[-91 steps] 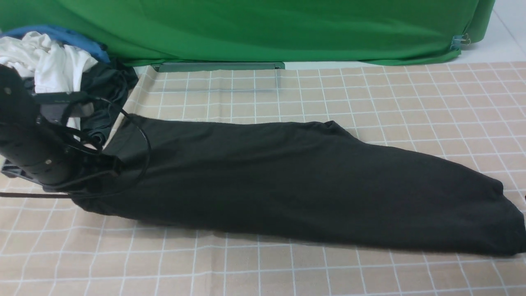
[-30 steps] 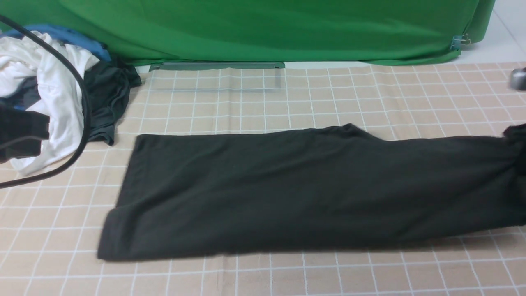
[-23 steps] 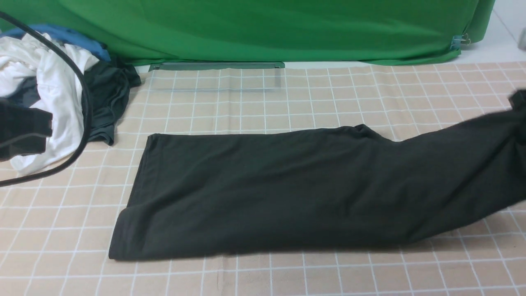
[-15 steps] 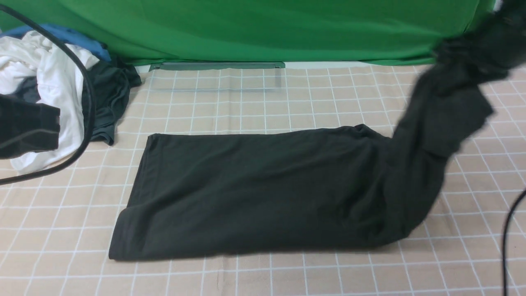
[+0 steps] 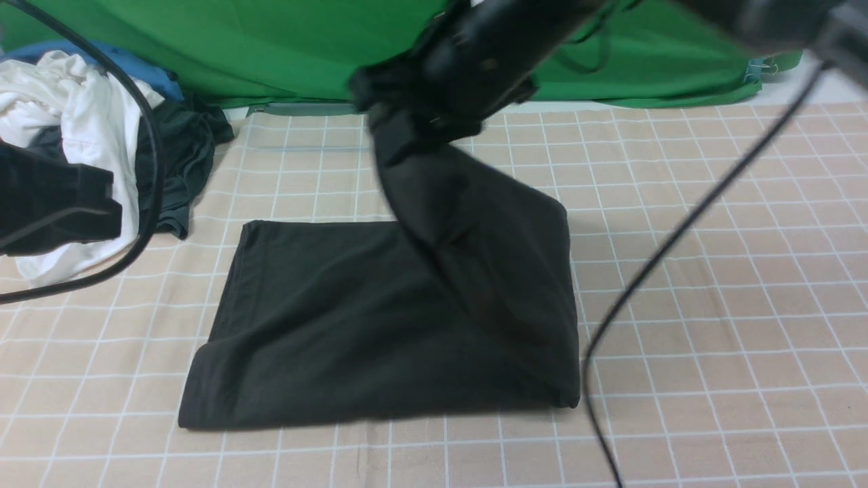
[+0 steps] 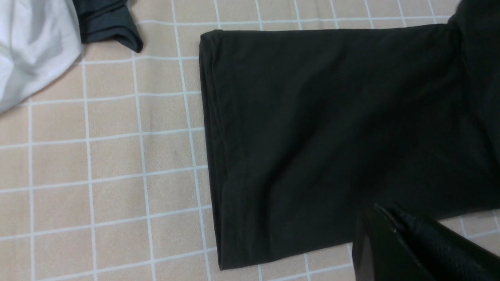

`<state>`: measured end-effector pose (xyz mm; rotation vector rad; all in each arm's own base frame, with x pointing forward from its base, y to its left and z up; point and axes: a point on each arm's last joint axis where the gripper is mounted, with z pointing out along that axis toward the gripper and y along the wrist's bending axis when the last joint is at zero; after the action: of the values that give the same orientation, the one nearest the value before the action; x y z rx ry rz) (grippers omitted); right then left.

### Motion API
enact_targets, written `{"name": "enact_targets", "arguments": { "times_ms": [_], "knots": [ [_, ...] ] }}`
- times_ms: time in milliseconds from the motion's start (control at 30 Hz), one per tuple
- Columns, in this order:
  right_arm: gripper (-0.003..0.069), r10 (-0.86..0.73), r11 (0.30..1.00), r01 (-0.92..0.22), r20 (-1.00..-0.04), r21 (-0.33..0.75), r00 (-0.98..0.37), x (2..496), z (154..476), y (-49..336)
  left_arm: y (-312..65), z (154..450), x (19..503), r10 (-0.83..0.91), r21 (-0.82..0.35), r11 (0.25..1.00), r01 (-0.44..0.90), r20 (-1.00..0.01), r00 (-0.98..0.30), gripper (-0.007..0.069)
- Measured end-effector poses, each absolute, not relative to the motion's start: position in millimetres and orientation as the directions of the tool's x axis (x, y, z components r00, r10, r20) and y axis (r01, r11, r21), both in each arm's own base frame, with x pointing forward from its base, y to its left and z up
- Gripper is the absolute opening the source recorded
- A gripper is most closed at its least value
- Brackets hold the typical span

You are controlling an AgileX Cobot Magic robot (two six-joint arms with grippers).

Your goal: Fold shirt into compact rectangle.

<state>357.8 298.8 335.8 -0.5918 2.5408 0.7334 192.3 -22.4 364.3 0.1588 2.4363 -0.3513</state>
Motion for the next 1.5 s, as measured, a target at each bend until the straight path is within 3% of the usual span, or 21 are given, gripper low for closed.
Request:
{"name": "enact_targets", "arguments": {
  "times_ms": [300, 433, 633, 767, 833, 900, 1033, 1100, 1333, 1500],
  "knots": [
    [0.0145, -0.266, 0.764, -0.463, -0.435, 0.449, -0.86, 366.8, 257.1, 367.5, -24.4, 365.1, 192.2, 0.029, -0.222, 0.95, 0.221, -0.639, -0.768, 0.0019],
    [0.0192, -0.216, 0.762, -0.434, -0.443, 0.48, -0.87, 368.3, 231.8, 386.2, -24.5, 365.2, 192.2, 0.036, -0.219, 0.949, 0.228, -0.641, -0.766, 0.0019],
    [0.0461, -0.175, 0.741, -0.426, -0.464, 0.519, -0.869, 364.0, 216.3, 405.9, -24.7, 365.2, 192.2, 0.05, -0.211, 0.948, 0.24, -0.645, -0.763, 0.0019],
    [0.0517, -0.304, 0.715, -0.532, -0.484, 0.453, -0.82, 358.9, 231.2, 400.3, -24.6, 365.1, 192.2, 0.051, -0.21, 0.948, 0.24, -0.644, -0.763, 0.0019],
    [0.0481, -0.401, 0.7, -0.603, -0.489, 0.382, -0.775, 356.0, 248.4, 390.6, -24.7, 364.9, 191.8, 0.053, -0.211, 0.947, 0.241, -0.641, -0.766, 0.0019],
    [0.0394, -0.476, 0.704, -0.641, -0.465, 0.307, -0.746, 353.3, 260.9, 379.3, -24.8, 364.6, 191.4, 0.055, -0.211, 0.947, 0.243, -0.637, -0.769, 0.0019],
    [0.0116, -0.543, 0.728, -0.662, -0.438, 0.18, -0.716, 354.4, 272.4, 361.3, -24.9, 364.5, 191.3, 0.056, -0.211, 0.947, 0.243, -0.636, -0.769, 0.0019],
    [0.0048, -0.557, 0.734, -0.659, -0.41, 0.163, -0.722, 354.8, 265.1, 359.0, -24.6, 364.4, 191.3, 0.058, -0.208, 0.947, 0.243, -0.636, -0.77, 0.0019],
    [0.0035, -0.575, 0.774, -0.612, -0.227, 0.162, -0.786, 348.3, 206.4, 356.0, -23.7, 363.6, 190.7, 0.069, -0.196, 0.95, 0.243, -0.628, -0.775, 0.0019],
    [0.0035, -0.59, 0.756, -0.622, -0.199, 0.204, -0.782, 330.7, 191.4, 372.4, -23.6, 363.9, 191.2, 0.067, -0.194, 0.951, 0.242, -0.633, -0.771, 0.0019]
  ]
}}
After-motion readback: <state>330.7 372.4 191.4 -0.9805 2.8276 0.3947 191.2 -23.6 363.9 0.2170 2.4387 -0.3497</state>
